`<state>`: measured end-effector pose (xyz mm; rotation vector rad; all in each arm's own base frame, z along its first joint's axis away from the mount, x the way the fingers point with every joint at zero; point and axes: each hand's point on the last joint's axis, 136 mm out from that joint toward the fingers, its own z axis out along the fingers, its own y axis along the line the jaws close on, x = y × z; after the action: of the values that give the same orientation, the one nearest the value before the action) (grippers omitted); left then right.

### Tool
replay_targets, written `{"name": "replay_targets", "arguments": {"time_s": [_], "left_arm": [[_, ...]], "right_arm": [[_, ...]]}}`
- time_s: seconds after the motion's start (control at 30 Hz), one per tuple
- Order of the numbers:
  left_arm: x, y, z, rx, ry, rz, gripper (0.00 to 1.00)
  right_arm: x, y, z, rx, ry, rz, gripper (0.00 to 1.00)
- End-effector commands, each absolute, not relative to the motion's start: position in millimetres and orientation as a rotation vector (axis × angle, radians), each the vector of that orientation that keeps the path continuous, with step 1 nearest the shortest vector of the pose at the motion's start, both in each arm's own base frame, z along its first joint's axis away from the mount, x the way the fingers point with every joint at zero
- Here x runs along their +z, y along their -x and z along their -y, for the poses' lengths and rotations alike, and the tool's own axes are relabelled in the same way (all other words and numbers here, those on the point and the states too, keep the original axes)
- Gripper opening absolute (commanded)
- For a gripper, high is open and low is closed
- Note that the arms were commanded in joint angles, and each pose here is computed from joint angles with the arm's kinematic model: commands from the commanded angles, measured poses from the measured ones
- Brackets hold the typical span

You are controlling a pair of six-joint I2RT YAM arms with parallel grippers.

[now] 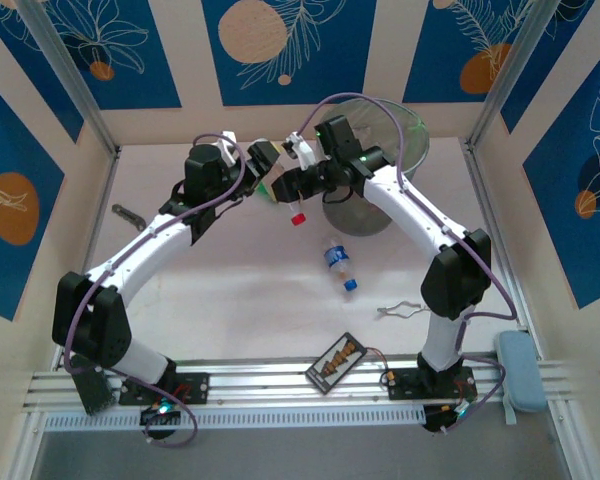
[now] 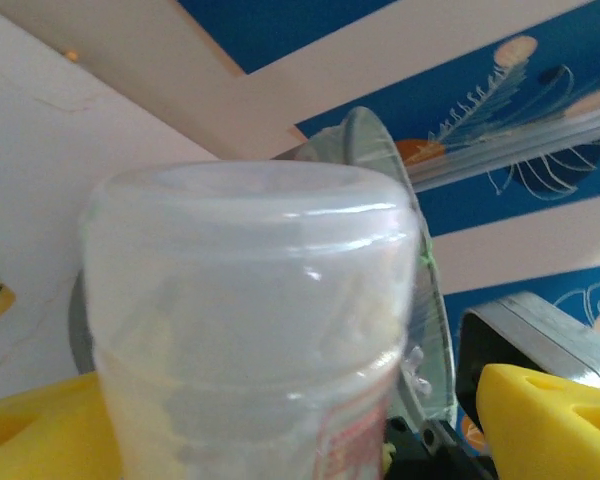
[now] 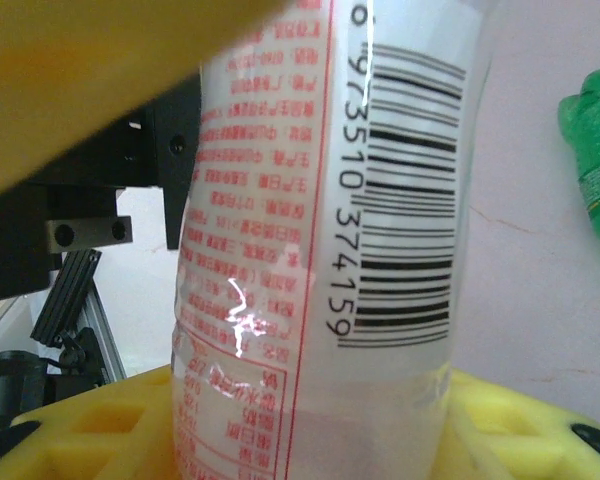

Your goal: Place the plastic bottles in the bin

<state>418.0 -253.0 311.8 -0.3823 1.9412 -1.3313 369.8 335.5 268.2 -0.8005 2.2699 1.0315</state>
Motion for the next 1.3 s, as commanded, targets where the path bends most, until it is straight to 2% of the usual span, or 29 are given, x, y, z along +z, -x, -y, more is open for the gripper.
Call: {"name": "replay_targets", "arguments": {"time_s": [0.0, 0.17, 0.27, 0.43, 0.57, 0.73, 0.9, 1.17, 1.27], "left_arm": [[347.7, -411.6, 251.0, -1.396, 0.32, -1.824, 1.0], [368.6, -406.3, 212.0, -1.35, 0.364, -1.735, 1.0], [364.6, -398.9, 196.6, -1.267, 0.37, -1.773, 1.0], [350.4, -391.5, 193.9, -1.224, 0.361, -1.834, 1.0], [333.9, -397.7, 210.0, -1.257, 0.352, -1.888, 0.99], [317.7, -405.1, 236.3, -1.348, 0.336, -1.924, 0.97], [309.4, -406.2, 240.5, -1.346, 0.349, -1.939, 0.96], [309.1, -398.0, 229.1, -1.25, 0.338, -1.969, 0.96], [309.3, -396.9, 225.9, -1.229, 0.338, -1.971, 0.96]], "right_arm": [[302.8, -373.9, -332.1, 1.026, 0.812, -2.174, 0.49], [337.2, -388.8, -311.1, 0.93, 0.799, -2.09, 0.49], [361.5, -407.3, -284.9, 0.846, 0.754, -2.042, 0.49], [400.2, -444.9, -223.1, 0.681, 0.626, -1.943, 0.49], [408.8, -489.7, -176.0, 0.545, 0.546, -1.861, 0.49], [405.8, -543.7, -146.7, 0.492, 0.47, -1.746, 0.47], [385.3, -573.1, -156.2, 0.439, 0.506, -1.616, 0.46], [330.2, -576.4, -174.3, 0.479, 0.534, -1.623, 0.47], [316.7, -571.1, -172.6, 0.48, 0.538, -1.637, 0.52]]}}
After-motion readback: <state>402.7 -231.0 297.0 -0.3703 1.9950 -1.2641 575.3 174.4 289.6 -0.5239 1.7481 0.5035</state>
